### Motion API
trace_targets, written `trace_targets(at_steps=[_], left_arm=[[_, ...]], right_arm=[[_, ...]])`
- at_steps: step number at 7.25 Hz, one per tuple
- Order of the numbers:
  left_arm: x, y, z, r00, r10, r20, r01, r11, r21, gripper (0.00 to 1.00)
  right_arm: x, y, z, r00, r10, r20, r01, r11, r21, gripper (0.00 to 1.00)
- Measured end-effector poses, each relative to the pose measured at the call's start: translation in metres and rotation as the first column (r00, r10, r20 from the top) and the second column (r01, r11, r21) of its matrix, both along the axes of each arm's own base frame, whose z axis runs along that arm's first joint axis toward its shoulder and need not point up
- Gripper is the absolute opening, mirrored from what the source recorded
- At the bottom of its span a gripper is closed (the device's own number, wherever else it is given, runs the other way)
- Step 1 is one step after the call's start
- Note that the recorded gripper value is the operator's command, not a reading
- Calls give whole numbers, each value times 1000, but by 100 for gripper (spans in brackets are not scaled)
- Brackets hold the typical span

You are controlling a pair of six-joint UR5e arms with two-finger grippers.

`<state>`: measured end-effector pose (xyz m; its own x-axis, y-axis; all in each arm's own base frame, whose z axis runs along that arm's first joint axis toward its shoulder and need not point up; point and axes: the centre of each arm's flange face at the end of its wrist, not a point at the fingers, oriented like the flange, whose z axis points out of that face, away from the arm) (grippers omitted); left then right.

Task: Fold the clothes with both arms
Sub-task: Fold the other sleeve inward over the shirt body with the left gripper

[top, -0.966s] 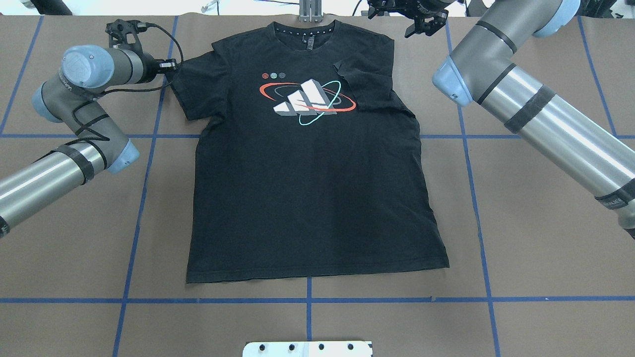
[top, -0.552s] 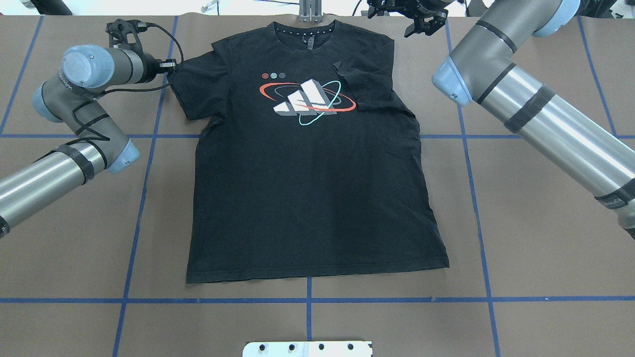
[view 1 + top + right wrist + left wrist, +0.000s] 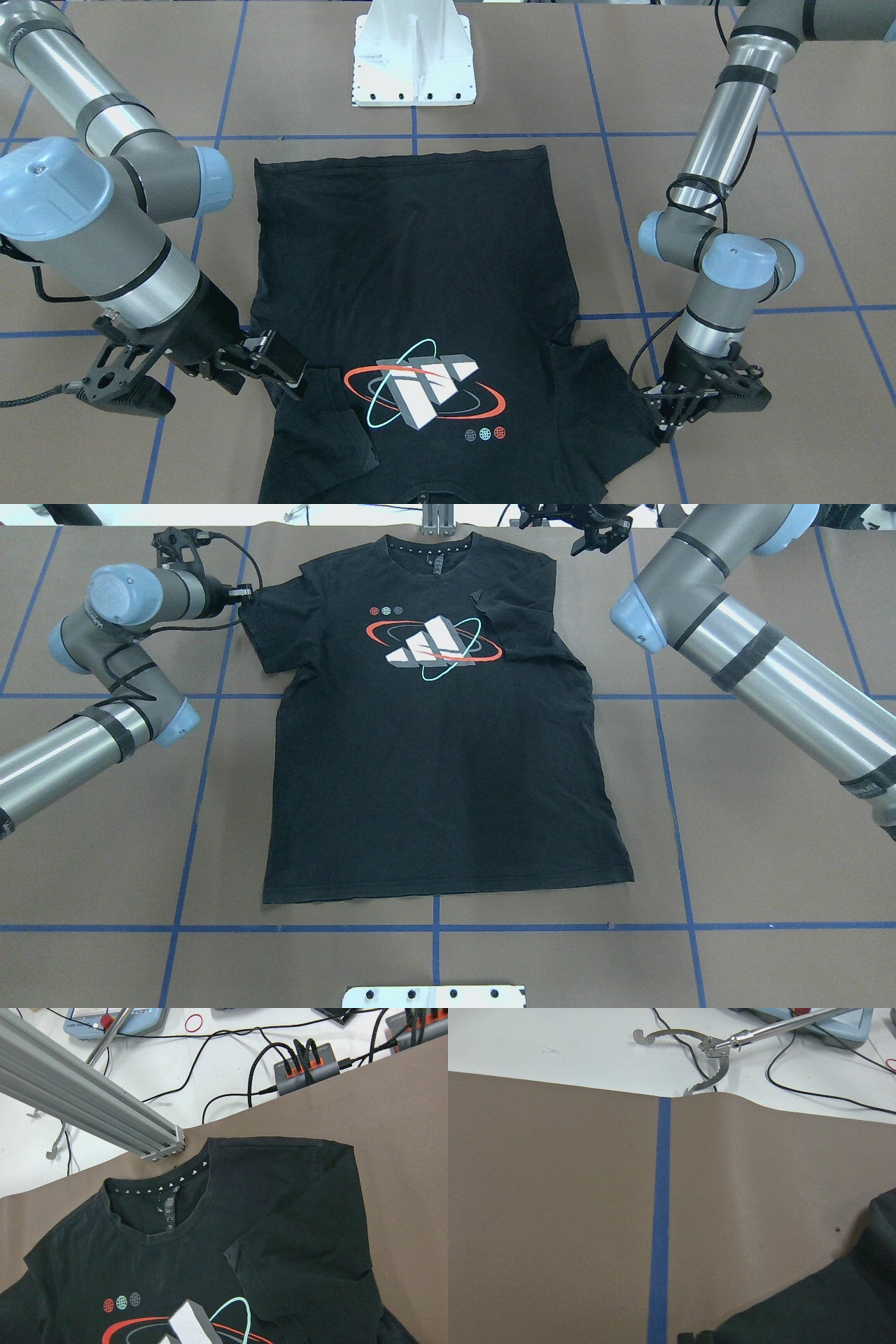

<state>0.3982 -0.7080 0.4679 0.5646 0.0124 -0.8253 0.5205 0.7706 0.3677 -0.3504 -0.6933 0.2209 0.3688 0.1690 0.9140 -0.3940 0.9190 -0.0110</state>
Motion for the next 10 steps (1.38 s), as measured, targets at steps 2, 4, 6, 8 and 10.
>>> trace_targets(at_steps=[2, 4, 6, 8, 10], left_arm=[[-5, 7, -43, 999, 20, -49, -18, 999, 39, 0], [2, 19, -84, 992, 24, -127, -23, 1000, 5, 0], [47, 39, -120, 967, 12, -253, -33, 996, -79, 0], [102, 55, -158, 944, -8, -329, -37, 991, -130, 0], [146, 52, -186, 940, -38, -339, -15, 988, -152, 0]], right_arm=[[0, 0, 0, 1000, 0, 2, 0, 1000, 1, 99], [0, 1, 0, 1000, 0, 3, 0, 1000, 1, 99], [1, 1, 1, 1000, -1, 3, 1, 1000, 2, 99], [2, 1, 2, 1000, 0, 3, 0, 1000, 3, 99], [6, -1, 5, 1000, 2, -2, -2, 1000, 6, 99]])
